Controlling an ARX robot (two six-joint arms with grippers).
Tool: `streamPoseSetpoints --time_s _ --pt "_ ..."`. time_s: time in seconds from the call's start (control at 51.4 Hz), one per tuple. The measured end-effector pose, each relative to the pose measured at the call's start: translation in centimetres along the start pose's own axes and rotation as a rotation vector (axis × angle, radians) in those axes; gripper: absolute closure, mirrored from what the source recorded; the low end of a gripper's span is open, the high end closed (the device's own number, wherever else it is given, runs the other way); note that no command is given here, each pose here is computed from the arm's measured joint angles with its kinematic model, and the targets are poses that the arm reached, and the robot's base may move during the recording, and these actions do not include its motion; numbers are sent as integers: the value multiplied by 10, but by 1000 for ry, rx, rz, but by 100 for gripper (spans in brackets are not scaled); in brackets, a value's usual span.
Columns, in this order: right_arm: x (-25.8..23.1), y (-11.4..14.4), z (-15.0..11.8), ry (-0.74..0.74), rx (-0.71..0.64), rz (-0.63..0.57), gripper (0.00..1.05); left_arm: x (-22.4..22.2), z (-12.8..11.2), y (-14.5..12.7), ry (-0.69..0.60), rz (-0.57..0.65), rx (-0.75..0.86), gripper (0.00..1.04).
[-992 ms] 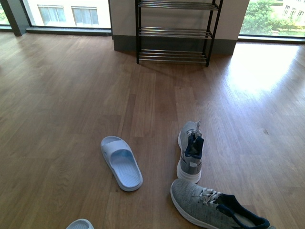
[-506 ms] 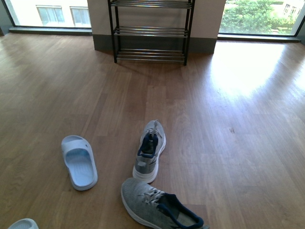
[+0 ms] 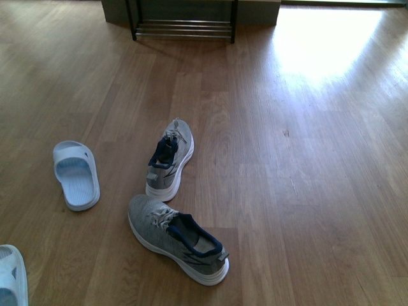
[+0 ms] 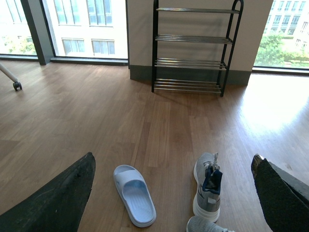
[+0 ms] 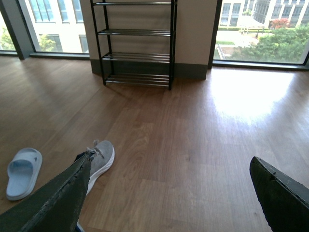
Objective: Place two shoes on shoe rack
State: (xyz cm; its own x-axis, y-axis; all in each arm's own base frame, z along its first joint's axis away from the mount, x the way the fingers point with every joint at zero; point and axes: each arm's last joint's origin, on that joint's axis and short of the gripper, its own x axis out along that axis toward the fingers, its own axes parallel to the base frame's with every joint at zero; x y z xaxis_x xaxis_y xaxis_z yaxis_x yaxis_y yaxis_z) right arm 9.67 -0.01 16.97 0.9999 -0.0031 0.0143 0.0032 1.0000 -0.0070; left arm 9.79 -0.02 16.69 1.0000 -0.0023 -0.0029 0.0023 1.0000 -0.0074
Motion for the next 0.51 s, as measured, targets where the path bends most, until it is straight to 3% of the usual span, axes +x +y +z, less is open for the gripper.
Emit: streamPoseSetpoints --time_s 0.058,0.136,0.175,0.272,0.35,0.506 --pt "0 0 0 0 0 0 9 1 -1 0 28 24 -36 9" --pt "0 0 0 0 0 0 9 13 3 1 260 202 -379 9" --pt "0 0 0 0 0 2 9 29 5 1 301 217 -594 9" --pt "0 0 0 0 0 2 9 72 9 -3 371 187 -934 9" --pt "0 0 0 0 0 2 9 115 3 -7 465 169 -1026 9" --pt "0 0 0 0 0 2 9 187 -58 -22 749 190 -1039 9"
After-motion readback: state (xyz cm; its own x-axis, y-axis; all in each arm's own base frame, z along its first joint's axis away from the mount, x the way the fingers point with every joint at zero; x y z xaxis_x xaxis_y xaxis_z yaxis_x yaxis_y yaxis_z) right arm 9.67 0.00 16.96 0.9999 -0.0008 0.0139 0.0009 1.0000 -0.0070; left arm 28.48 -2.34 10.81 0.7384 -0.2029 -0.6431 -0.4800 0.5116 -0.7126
